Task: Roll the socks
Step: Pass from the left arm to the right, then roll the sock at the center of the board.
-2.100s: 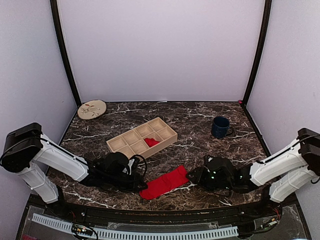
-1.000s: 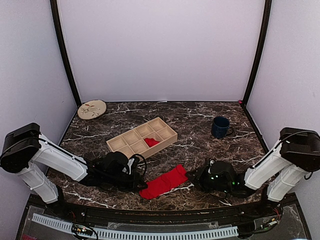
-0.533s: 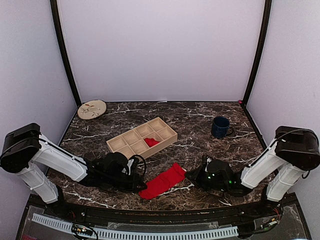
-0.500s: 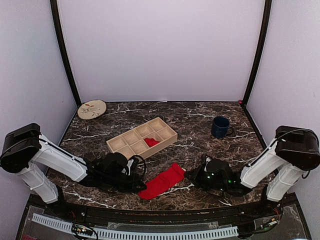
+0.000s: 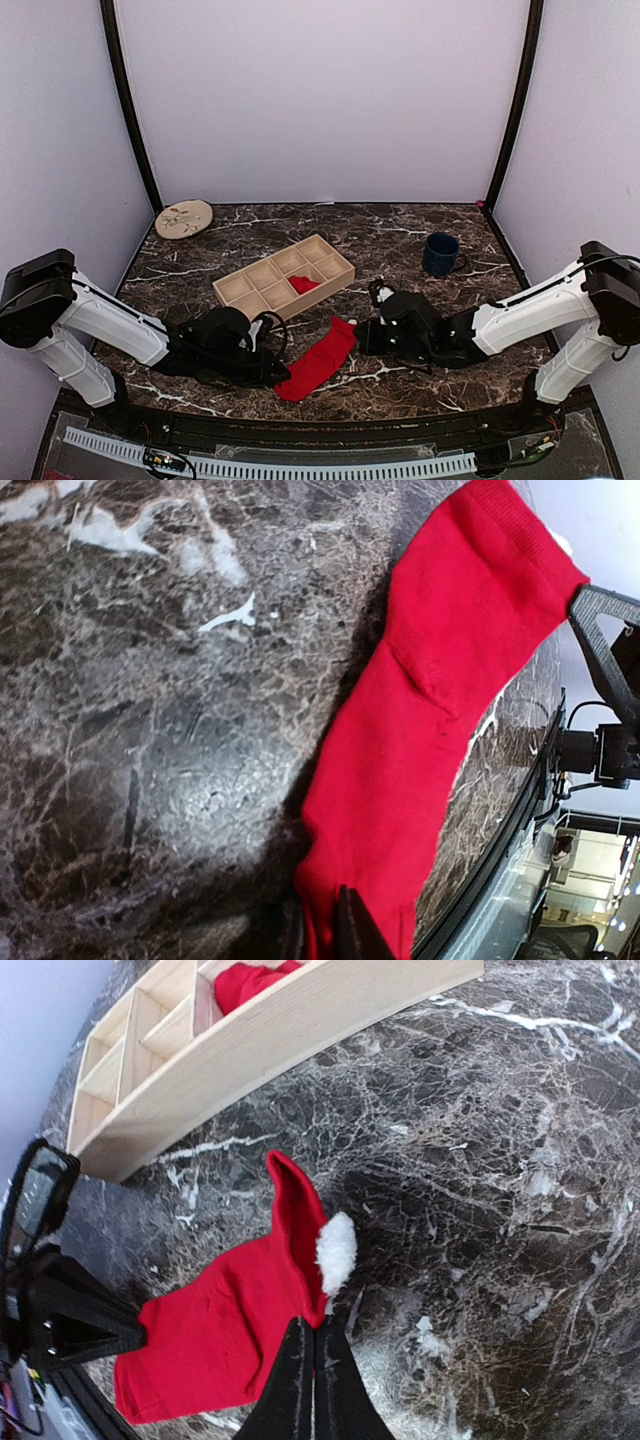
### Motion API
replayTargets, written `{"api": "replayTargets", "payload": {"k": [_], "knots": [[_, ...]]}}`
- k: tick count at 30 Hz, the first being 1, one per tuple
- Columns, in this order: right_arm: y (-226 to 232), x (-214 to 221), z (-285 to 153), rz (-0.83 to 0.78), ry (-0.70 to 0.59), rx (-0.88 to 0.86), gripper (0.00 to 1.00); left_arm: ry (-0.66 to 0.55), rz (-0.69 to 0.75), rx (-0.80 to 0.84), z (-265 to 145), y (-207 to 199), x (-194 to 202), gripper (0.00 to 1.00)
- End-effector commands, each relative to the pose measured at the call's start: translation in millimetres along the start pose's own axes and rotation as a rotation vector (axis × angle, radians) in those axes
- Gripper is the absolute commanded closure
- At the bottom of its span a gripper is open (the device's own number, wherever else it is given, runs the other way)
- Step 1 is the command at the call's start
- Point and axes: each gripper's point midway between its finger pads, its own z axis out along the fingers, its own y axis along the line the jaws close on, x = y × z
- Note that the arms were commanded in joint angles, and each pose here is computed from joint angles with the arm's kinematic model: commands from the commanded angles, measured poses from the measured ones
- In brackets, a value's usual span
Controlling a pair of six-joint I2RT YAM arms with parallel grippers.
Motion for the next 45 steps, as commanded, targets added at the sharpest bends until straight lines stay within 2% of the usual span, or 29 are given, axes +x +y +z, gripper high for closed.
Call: {"api": "replayTargets", "payload": {"k": [1,7,17,23,31,45], "knots": [[-11.1,9.8,-7.0,-0.286,0.039,0.134,1.0,-0.014,-0.006,-0.015,-8.0,2.2,0.6,0.81],[-7.2,28.7,-10.3,-0.471,0.06,0.186,1.0,-0.048,0.001,-0.008,-18.9,-14.1,-11.5,0.72],[-2.6,55.0,-13.6,-0.681,0.06,0.219,1.0,-0.066,0.024,0.017,-22.9,-67.0,-45.1,0.7],[-0.3,61.7,-14.5,-0.7,0.053,0.22,1.0,-0.047,0.005,0.059,-5.3,-86.6,-60.6,0.69],[2.3,65.9,-15.2,-0.704,0.043,0.213,1.0,0.047,-0.02,0.076,35.7,-90.7,-66.4,0.69],[3.0,71.4,-13.9,-0.697,0.037,0.196,1.0,0.059,-0.084,0.156,53.2,-104.9,-90.6,0.83]]}}
